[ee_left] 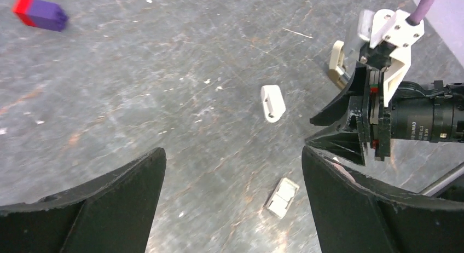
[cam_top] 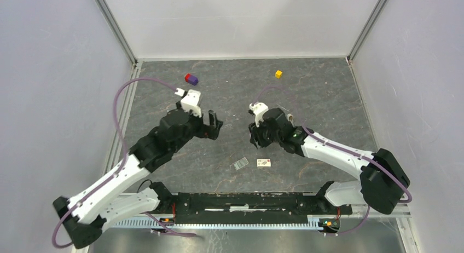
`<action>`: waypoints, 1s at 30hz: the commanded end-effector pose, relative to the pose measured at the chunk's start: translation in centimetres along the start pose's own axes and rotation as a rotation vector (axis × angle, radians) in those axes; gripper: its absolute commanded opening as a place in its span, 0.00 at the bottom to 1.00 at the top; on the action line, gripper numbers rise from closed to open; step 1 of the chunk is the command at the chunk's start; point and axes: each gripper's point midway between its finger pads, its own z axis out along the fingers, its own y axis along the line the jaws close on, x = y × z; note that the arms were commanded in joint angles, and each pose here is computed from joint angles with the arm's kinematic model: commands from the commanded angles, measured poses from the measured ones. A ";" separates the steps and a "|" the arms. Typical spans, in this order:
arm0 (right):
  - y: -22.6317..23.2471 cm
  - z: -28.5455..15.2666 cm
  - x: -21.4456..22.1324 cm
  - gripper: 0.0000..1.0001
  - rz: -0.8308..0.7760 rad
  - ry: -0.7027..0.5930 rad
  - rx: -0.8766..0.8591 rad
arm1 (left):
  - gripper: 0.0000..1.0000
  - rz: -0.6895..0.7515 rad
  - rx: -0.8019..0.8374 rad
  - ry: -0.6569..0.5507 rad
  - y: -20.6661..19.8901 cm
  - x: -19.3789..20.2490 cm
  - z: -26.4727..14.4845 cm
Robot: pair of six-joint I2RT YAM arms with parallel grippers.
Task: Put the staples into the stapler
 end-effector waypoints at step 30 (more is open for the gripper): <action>8.2 3.3 4.9 0.41 -0.206 0.162 0.000 | 1.00 0.160 -0.235 -0.143 7.9 -0.2 -8.9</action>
